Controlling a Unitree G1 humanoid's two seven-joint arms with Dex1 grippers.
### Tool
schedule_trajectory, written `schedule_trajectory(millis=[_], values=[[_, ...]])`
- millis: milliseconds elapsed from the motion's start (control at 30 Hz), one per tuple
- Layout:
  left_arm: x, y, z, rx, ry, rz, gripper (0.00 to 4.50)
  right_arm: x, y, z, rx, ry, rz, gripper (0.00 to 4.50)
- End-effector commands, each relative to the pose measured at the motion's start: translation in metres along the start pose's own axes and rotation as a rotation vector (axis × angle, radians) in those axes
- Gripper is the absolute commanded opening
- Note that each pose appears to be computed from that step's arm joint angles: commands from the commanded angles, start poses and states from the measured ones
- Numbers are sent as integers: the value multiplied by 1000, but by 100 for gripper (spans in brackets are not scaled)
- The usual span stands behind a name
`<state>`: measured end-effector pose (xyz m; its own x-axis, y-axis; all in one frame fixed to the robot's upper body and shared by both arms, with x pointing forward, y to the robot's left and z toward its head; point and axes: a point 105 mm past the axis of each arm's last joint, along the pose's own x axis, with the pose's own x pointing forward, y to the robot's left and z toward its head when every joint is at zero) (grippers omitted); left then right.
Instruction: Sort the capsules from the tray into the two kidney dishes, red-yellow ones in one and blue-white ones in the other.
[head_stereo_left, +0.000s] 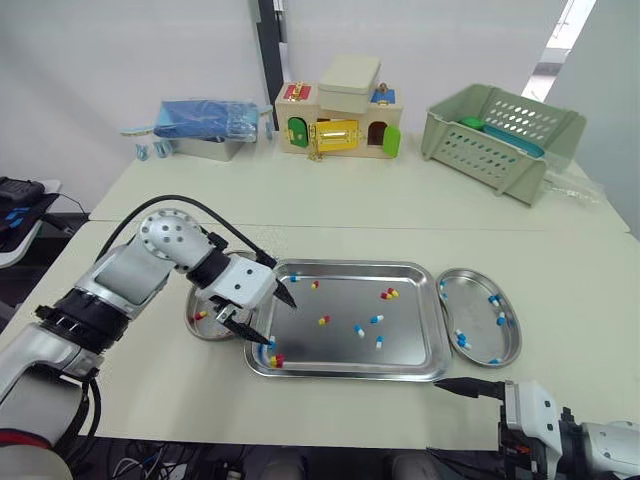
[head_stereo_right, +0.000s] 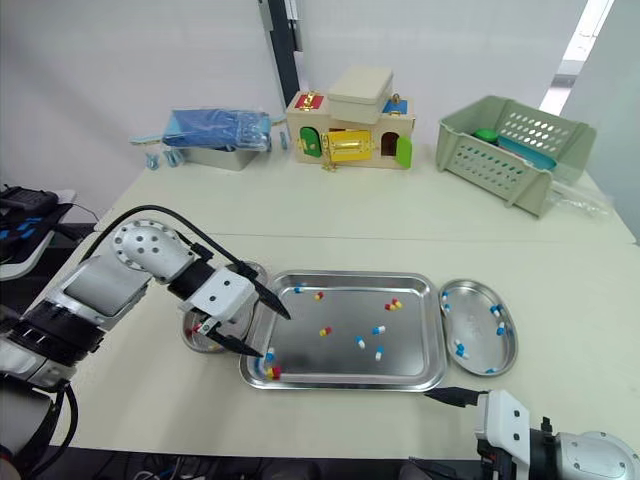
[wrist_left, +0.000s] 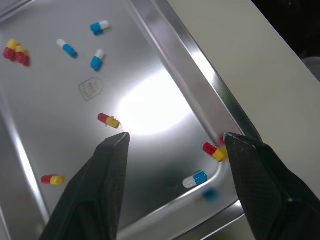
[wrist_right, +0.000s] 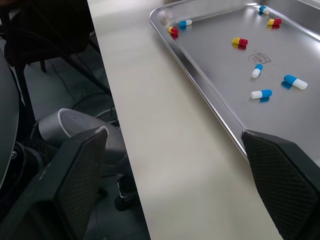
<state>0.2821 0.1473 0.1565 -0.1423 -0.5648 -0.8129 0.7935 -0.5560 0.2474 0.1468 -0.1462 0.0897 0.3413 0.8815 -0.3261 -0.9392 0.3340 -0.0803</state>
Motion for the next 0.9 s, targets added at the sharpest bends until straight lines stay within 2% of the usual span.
schedule_trajectory(millis=[33, 167, 300, 533, 633, 700, 900], values=[[3, -7, 0, 57, 35, -76, 190, 1, 1, 5, -27, -17, 2, 450], [3, 2, -1, 109, 65, -100, 60, 3, 1, 4, -26, -17, 4, 450], [5, 7, 1, 156, 81, -129, 60, 4, 0, 4, -25, -16, 1, 450], [13, 5, 9, 213, 25, -171, 60, 6, 2, 3, -18, -16, -7, 450], [14, 5, 8, 221, 27, -176, 119, 5, 3, 2, -13, -15, -11, 450], [14, 7, 4, 222, 53, -184, 180, 6, 3, 2, -10, -15, -17, 450], [18, 8, 2, 259, 99, -230, 180, 8, 5, 2, -6, -20, -16, 450]])
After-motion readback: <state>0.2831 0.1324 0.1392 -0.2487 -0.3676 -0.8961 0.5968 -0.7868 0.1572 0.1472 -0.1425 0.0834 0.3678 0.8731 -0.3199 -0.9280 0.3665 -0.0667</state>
